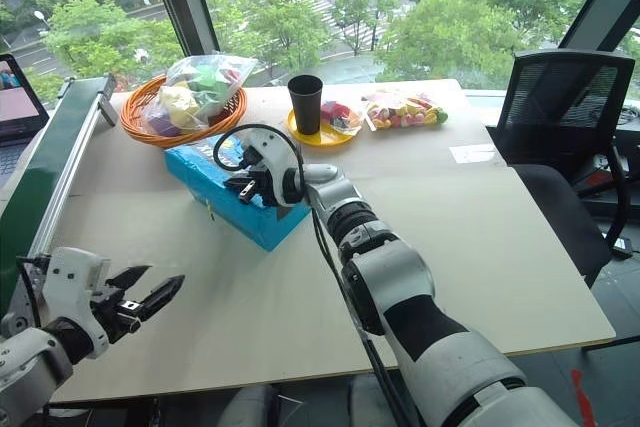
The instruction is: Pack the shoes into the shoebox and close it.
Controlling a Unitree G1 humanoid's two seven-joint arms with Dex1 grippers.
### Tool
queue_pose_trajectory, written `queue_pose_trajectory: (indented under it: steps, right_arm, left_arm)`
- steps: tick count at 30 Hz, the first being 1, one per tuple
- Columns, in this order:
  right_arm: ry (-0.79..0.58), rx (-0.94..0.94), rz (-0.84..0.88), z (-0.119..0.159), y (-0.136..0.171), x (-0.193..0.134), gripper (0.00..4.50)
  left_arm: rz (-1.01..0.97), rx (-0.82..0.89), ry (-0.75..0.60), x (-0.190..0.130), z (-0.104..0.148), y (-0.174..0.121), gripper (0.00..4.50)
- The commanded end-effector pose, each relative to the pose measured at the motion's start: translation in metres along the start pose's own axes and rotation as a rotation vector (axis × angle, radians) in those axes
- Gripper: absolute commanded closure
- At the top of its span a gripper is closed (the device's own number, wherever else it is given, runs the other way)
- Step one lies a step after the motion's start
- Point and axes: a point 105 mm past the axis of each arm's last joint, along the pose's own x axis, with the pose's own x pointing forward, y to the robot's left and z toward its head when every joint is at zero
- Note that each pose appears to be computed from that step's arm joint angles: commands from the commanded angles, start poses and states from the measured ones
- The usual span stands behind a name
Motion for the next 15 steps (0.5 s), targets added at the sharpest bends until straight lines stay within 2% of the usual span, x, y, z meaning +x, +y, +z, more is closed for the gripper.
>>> queue_pose_trajectory:
  steps: [1, 3, 10, 13, 15]
  right_arm:
    - [0.027, -0.079, 0.009, -0.003, 0.004, 0.004, 4.49]
    - [0.061, -0.095, 0.016, -0.012, 0.007, 0.005, 4.49]
    - [0.308, -0.262, -0.031, -0.077, 0.019, 0.012, 4.49]
    - [0.341, -0.337, -0.038, -0.085, 0.024, 0.017, 4.49]
    - [0.313, -0.358, -0.045, -0.079, 0.027, 0.022, 4.49]
  left_arm:
    - [0.016, 0.038, -0.059, -0.006, 0.011, -0.003, 0.93]
    - [0.015, 0.041, -0.06, -0.006, 0.011, -0.003, 0.93]
    - [-0.008, 0.053, -0.079, 0.0, 0.018, -0.006, 0.93]
    - [-0.021, 0.059, -0.084, 0.004, 0.021, -0.007, 0.93]
    - [-0.028, 0.061, -0.083, 0.006, 0.021, -0.007, 0.93]
